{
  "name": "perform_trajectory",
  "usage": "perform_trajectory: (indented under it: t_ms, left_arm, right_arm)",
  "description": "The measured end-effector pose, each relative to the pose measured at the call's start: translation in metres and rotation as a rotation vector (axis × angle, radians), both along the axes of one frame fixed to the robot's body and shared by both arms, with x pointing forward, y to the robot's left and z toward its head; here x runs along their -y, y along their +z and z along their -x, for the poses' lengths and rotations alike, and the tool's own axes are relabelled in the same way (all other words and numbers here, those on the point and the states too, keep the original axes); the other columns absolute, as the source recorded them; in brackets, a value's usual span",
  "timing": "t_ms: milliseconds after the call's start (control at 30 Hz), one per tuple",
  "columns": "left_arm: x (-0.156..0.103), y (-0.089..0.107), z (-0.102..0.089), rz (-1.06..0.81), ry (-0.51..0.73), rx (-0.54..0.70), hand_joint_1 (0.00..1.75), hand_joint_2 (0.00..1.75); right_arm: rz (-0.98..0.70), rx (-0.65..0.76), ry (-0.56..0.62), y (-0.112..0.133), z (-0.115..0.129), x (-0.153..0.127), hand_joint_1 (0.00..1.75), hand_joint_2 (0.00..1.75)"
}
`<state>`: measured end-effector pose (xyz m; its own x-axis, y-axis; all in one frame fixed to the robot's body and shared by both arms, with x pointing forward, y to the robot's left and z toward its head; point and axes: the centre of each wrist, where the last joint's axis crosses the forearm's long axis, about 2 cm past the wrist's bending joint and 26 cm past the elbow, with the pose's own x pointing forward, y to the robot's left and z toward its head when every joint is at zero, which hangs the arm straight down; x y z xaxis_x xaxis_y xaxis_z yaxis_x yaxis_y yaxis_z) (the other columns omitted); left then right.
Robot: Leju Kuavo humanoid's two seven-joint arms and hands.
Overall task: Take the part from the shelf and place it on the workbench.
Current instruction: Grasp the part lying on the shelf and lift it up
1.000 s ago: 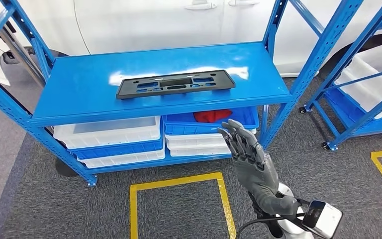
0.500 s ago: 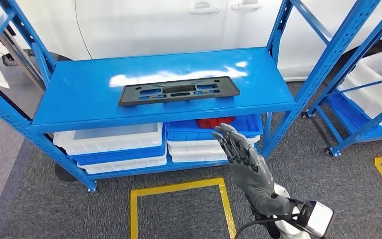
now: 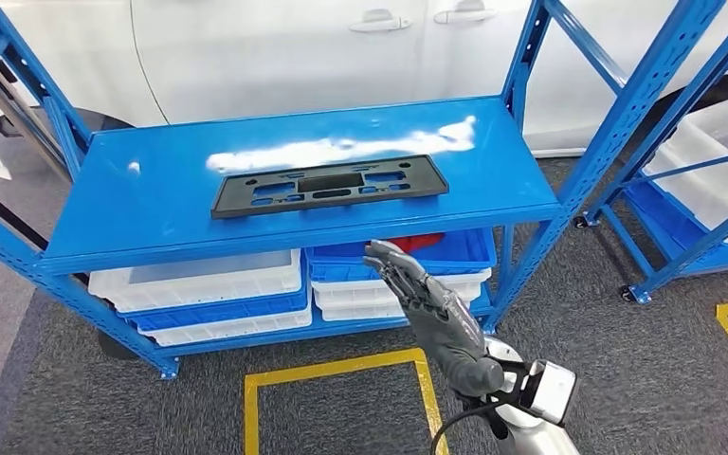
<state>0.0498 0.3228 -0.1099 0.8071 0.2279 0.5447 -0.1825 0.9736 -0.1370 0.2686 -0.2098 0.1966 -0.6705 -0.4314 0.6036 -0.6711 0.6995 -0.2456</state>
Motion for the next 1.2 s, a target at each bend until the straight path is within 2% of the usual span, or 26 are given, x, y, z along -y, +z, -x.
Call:
perform_trajectory:
  t_ms: [467,1200]
  left_arm:
    - [0.003,0.0,0.002,0.008,0.001,0.001,0.0,0.0]
    - [0.002,0.0,0.002,0.005,-0.004,0.003,0.0,0.0]
  right_arm:
    - [0.017,-0.014,0.027,-0.002,-0.008,-0.006,0.0,0.0]
    - [0.095,-0.006,-0.025,-0.006,-0.012,-0.009,0.0,0.0]
